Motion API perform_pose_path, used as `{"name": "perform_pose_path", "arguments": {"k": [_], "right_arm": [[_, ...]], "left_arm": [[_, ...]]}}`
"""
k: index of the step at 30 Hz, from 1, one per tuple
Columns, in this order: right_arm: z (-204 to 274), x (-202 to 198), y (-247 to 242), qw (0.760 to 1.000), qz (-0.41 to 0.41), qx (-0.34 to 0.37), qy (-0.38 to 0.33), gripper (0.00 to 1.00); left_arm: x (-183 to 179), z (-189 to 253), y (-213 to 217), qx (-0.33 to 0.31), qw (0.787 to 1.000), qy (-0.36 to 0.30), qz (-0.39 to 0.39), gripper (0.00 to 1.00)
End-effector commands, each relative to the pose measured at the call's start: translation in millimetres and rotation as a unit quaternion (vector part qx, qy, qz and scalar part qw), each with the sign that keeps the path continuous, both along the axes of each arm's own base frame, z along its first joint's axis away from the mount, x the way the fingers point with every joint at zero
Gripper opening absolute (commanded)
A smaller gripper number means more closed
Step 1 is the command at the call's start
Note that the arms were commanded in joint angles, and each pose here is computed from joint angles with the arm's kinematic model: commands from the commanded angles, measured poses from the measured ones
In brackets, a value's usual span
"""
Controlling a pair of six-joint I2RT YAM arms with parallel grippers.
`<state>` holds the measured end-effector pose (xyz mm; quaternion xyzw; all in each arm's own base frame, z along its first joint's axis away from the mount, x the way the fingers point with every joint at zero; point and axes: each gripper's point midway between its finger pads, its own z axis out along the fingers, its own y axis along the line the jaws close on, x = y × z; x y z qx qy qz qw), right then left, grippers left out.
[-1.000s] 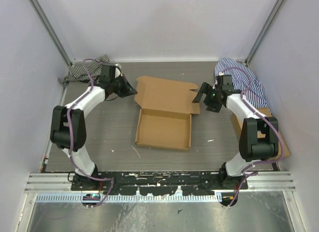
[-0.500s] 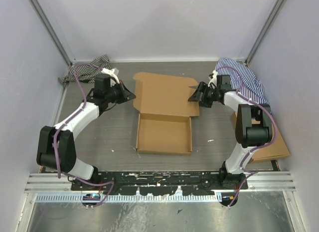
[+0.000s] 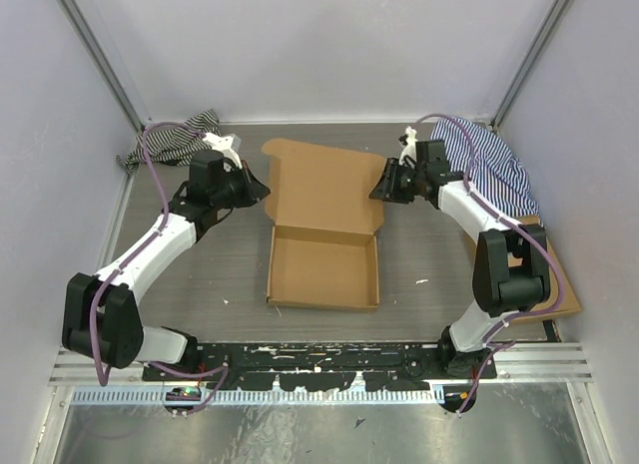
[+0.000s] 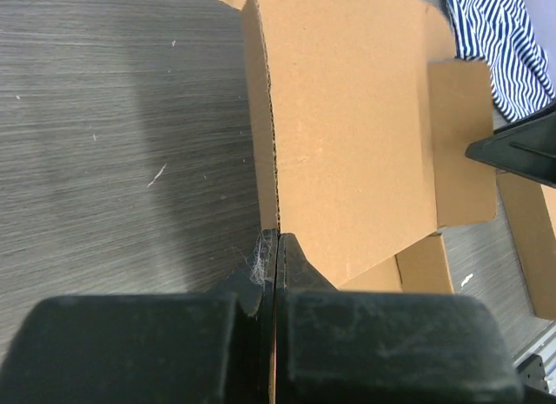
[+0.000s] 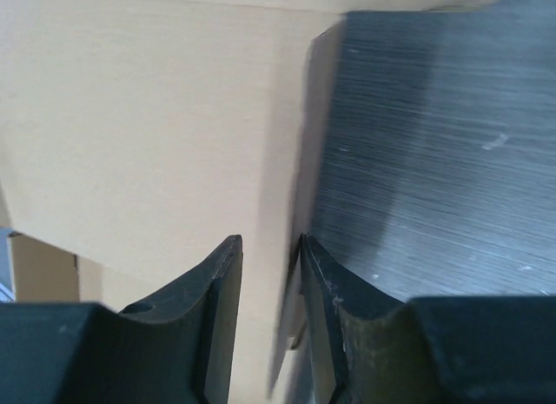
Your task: Fold the paper box
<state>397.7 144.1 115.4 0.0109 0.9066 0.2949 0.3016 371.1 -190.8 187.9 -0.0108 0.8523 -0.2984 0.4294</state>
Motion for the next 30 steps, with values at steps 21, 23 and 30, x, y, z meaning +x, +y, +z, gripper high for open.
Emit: {"name": "perform_pose_path", "arguments": {"k": [21, 23, 30], "right_arm": [[-8, 9, 12, 0.98, -0.039, -0.195, 0.006, 0.23], [-7, 10, 12, 0.978, -0.039, -0.204, 0.004, 0.13], [23, 5, 21, 0.972, -0.035, -0.218, -0.081, 0.01]], "left_arm": [[-16, -30, 17, 0.104, 0.994, 0.025, 0.031, 0.0], [-16, -31, 17, 0.108, 0.993, 0.027, 0.032, 0.0], [-14, -31, 27, 0.119, 0.991, 0.027, 0.059, 0.23]]}}
